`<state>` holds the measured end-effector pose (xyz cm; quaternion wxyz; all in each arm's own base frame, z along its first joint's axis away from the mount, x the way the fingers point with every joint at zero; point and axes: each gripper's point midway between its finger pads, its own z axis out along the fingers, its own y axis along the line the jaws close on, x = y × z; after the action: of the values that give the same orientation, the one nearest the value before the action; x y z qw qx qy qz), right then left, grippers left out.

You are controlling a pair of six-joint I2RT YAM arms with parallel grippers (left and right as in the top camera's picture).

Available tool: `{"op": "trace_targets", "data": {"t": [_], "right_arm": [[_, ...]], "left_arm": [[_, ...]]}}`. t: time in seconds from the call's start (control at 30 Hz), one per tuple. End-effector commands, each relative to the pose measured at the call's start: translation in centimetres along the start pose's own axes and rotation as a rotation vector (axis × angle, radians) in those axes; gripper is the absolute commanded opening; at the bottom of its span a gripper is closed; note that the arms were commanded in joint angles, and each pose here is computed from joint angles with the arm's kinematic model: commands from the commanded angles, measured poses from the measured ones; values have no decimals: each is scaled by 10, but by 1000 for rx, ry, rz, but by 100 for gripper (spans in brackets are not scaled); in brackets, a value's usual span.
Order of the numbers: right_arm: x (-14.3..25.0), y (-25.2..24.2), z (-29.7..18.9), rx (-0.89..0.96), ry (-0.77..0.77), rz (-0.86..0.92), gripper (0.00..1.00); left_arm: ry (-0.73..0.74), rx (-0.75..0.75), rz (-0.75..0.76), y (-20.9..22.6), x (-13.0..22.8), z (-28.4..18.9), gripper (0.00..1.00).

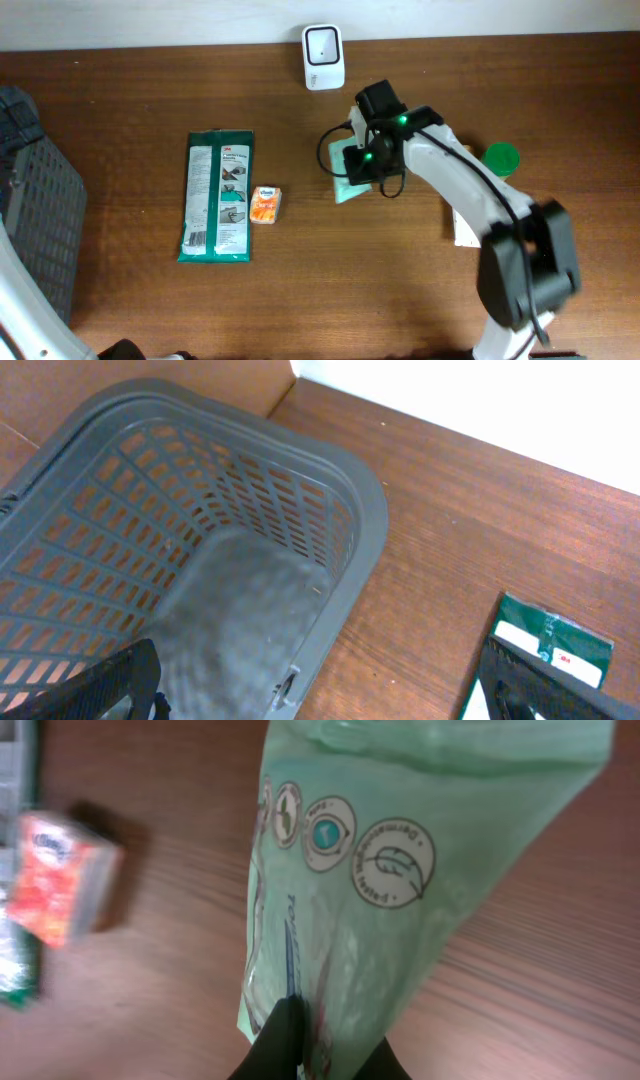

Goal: Scan the item barcode
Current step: 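Grasp the mint tissue pack with the right gripper, then carry the mint tissue pack up to the scanner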

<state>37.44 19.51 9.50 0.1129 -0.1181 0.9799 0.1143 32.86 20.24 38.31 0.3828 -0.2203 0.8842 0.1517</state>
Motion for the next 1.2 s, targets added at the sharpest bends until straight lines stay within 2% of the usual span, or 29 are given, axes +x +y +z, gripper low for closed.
{"op": "trace_targets", "data": {"t": [0.0,0.03,0.07,0.17,0.2,0.23,0.3,0.33,0.4,0.47,0.53,0.6,0.63,0.67,0.73,0.77,0.9,0.97,1.0,1.07,1.1,1.17], "right_arm": [[8,-60,-26,612,-26,-121,4],[15,-73,-27,773,6,-151,4],[19,-79,-19,860,40,-191,4],[28,-76,3,859,82,-186,4],[36,-65,18,804,115,-198,4],[42,-51,25,754,140,-237,9],[50,-25,34,678,169,-327,37],[58,-8,42,605,200,-382,43],[67,20,52,506,200,-409,52],[69,39,61,391,207,-434,53],[62,43,58,355,191,-391,52],[38,41,42,278,126,-215,52],[20,41,26,145,100,-115,49],[15,51,19,-28,122,-60,42],[25,63,18,-202,188,-2,18],[31,66,22,-220,205,4,18],[61,60,49,-187,297,40,17],[81,34,62,-69,355,68,17],[82,10,62,59,349,63,18],[80,-26,56,202,339,88,18],[74,-49,53,246,321,125,18],[57,-69,48,224,280,171,18]], "left_arm": [[-5,1,11,0,-1,-1,99],[-5,1,11,0,-1,-1,99],[-5,1,11,0,-1,-1,99],[-5,2,11,0,-1,-1,99],[-5,1,11,0,-1,-1,99],[-5,1,11,0,-1,-1,99],[-5,2,10,0,-1,-1,99],[-5,1,11,0,-1,-1,99],[-5,1,11,0,-1,-1,99],[-5,2,11,0,-1,-1,99],[-5,2,11,0,-1,-1,99],[-5,1,11,0,-1,-1,99],[-5,1,11,0,-1,-1,99],[-5,1,11,0,-1,-1,99],[-5,1,11,0,-1,-1,99],[-5,2,10,0,-1,-1,99],[-5,1,11,0,-1,-1,99],[-5,1,10,0,-1,-1,99],[-5,1,11,0,-1,-1,99],[-5,1,11,0,-1,-1,99],[-5,1,11,0,-1,-1,99],[-5,1,11,0,-1,-1,99]]}}
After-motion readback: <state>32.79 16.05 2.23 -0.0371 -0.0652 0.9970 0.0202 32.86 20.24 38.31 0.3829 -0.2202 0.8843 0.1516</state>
